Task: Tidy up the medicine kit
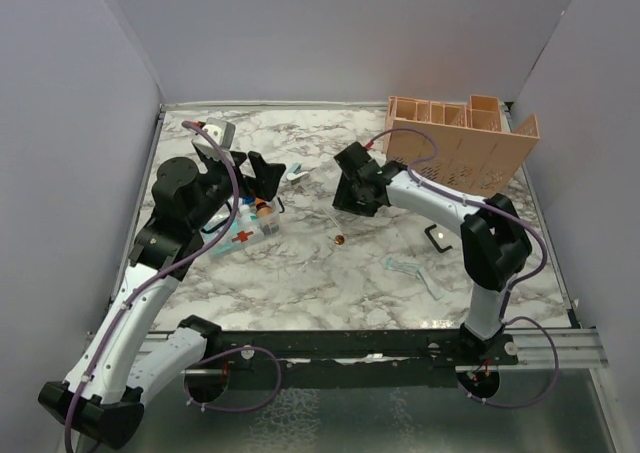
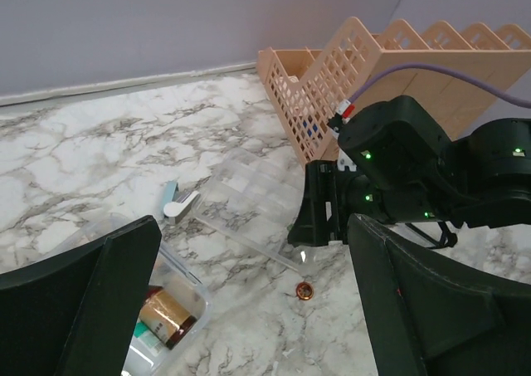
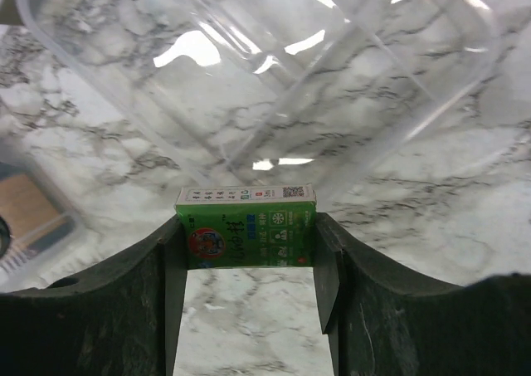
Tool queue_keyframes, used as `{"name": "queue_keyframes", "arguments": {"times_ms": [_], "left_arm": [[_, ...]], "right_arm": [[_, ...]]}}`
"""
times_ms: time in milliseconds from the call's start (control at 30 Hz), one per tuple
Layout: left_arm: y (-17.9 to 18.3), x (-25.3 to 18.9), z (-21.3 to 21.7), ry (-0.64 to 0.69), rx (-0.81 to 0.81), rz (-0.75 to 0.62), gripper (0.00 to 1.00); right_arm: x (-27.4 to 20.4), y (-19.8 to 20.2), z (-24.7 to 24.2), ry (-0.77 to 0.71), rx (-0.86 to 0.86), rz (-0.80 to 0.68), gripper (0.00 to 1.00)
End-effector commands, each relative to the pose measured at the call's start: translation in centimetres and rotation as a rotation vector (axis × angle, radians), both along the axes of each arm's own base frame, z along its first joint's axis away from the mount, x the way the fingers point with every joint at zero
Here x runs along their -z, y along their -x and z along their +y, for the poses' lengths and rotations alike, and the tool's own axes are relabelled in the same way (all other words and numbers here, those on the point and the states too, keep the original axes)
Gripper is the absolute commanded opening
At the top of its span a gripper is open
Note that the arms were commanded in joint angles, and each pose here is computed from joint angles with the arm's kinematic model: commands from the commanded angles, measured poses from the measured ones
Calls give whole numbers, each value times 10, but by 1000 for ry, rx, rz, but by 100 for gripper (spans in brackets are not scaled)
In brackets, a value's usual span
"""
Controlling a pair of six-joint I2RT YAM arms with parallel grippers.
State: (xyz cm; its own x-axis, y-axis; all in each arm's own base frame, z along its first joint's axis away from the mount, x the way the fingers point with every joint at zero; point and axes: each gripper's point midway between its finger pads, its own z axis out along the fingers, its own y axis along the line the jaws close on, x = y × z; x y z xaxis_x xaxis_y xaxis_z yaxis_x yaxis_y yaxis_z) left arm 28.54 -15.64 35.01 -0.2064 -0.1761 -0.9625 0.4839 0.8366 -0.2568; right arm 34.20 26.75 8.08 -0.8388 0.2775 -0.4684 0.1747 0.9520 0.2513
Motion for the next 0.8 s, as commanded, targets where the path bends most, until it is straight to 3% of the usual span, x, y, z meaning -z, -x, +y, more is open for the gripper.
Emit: {"name": "queue_keyframes", "arguments": {"times_ms": [0,400,767], "left_arm": [[4,1,15,-26,-66,-13,99],[17,7,25,-38,-86,-19,99],[18,10,23,-34,-74,-19,99]], "right_arm": [[-6,-6,29,-79,90,48,52],[-19,-62,60,-152,418,17,51],[-3,-61,61,-157,604,98,50]]}}
